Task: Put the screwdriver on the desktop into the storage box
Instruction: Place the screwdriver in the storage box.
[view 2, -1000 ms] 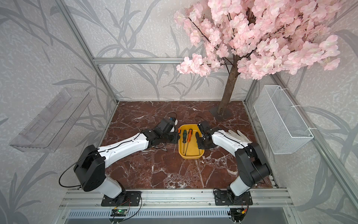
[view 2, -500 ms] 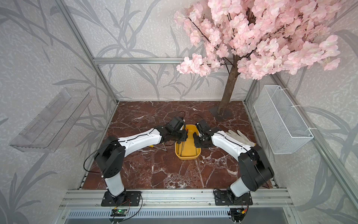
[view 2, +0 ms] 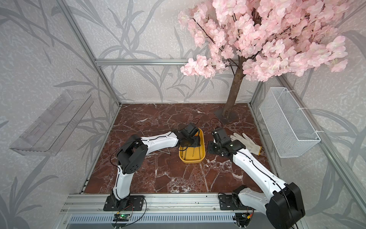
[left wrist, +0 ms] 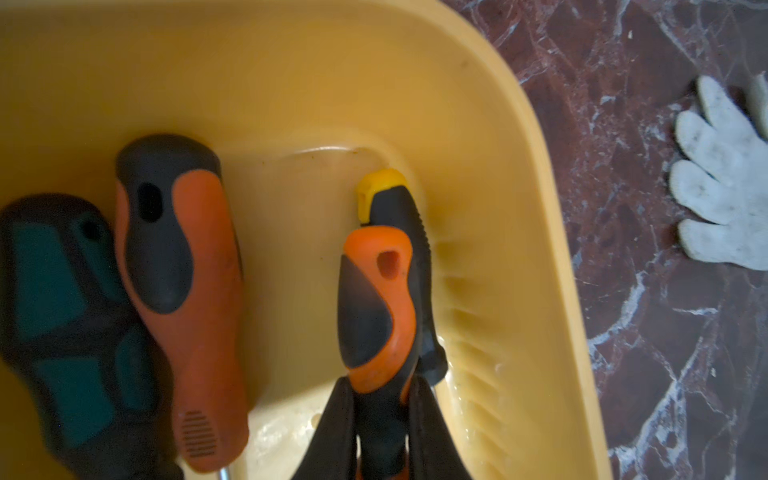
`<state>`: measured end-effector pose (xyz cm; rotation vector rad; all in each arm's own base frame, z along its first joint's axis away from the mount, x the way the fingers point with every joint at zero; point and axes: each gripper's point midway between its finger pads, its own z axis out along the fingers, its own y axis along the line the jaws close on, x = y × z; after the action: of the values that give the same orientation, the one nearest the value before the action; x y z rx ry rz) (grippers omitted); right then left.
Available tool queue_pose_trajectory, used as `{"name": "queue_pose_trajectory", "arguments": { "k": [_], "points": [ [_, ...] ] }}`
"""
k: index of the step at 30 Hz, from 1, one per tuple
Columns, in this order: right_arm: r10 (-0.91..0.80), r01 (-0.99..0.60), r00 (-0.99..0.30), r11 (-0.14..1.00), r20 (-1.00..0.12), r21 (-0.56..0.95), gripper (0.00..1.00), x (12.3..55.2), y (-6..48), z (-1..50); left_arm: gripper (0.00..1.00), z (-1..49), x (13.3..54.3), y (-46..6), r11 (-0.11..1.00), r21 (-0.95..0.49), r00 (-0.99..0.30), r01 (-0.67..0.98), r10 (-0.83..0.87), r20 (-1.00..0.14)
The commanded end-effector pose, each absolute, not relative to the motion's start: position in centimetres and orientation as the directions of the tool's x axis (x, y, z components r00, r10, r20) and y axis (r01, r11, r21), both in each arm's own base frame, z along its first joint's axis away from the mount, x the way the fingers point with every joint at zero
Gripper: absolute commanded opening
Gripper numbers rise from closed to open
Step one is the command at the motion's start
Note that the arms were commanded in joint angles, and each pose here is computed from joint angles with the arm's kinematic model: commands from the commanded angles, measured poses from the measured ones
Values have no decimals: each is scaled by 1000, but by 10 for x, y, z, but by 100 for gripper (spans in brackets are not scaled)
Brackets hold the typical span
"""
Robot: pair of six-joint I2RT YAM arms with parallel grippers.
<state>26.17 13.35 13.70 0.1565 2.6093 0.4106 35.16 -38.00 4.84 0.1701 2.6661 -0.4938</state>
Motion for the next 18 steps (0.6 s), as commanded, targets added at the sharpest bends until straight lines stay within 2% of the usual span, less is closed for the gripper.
{"name": "queue_pose_trajectory", "arguments": {
  "k": [1,4,10,18],
  "points": [
    [197,63,-869,954,-454,293,37,257,124,137,9,47,359,-376,947,-283,-902,153,16,-432],
    [197,63,-867,955,-457,291,37,258,124,138,25,50,358,-376,947,-286,-902,147,10,-431],
    [196,56,-870,951,-452,304,37,259,127,137,56,88,358,-367,945,-282,-867,163,1,-498],
    [148,-12,-882,942,-447,335,40,261,144,145,62,142,343,-306,958,-266,-801,108,-75,-593]
  ]
}}
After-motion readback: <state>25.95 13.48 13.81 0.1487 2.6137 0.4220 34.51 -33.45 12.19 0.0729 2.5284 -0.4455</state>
